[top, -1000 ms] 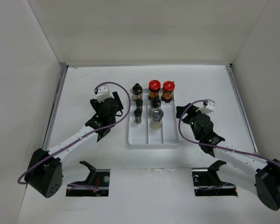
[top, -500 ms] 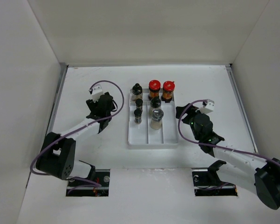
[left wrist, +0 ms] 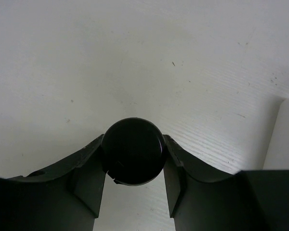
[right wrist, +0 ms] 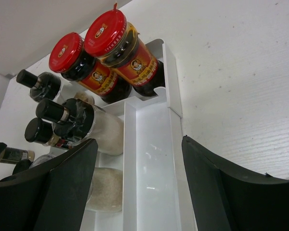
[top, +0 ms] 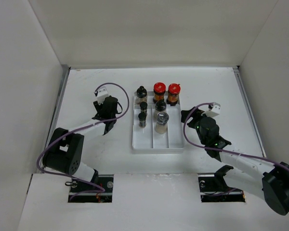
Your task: Organize the condiment bottles
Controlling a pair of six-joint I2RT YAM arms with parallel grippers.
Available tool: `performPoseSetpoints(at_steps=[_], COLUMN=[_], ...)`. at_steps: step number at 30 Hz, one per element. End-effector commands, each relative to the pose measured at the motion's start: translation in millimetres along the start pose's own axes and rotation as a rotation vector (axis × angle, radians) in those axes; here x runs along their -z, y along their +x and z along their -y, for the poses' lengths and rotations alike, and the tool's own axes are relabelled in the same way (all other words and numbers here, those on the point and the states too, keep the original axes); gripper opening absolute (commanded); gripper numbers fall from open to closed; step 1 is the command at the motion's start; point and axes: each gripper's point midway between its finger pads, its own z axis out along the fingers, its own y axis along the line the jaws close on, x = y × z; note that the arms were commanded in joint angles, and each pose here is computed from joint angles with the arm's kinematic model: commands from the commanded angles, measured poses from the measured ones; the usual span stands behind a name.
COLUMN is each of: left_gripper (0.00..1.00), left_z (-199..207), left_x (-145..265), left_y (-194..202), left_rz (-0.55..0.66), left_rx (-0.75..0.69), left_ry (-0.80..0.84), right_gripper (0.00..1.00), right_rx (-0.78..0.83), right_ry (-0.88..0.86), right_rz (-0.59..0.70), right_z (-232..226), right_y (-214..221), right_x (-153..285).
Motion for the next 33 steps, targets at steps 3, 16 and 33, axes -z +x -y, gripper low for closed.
performPoseSetpoints(at_steps=[3, 16, 33], left_gripper=[0.29, 0.29, 0.29], left_z=[19, 46, 127], left_x=[15, 120, 192], left_y=[-39, -36, 66], left_rz=[0.105, 0.055, -0.141], left_rx=[0.039, -0.039, -0.207], left_ry=[0.055, 0.301, 0.638], right_gripper=[0.78, 0.77, 0.77], right_rx=[-0.026, -0.023, -0.023], right_ry=[-0.056, -0.052, -0.048], right_rz=[0.043, 0.039, 0.049], right_z=[-20, -19, -17], right_y=[-16, -14, -16], right_x=[-2, -4, -2])
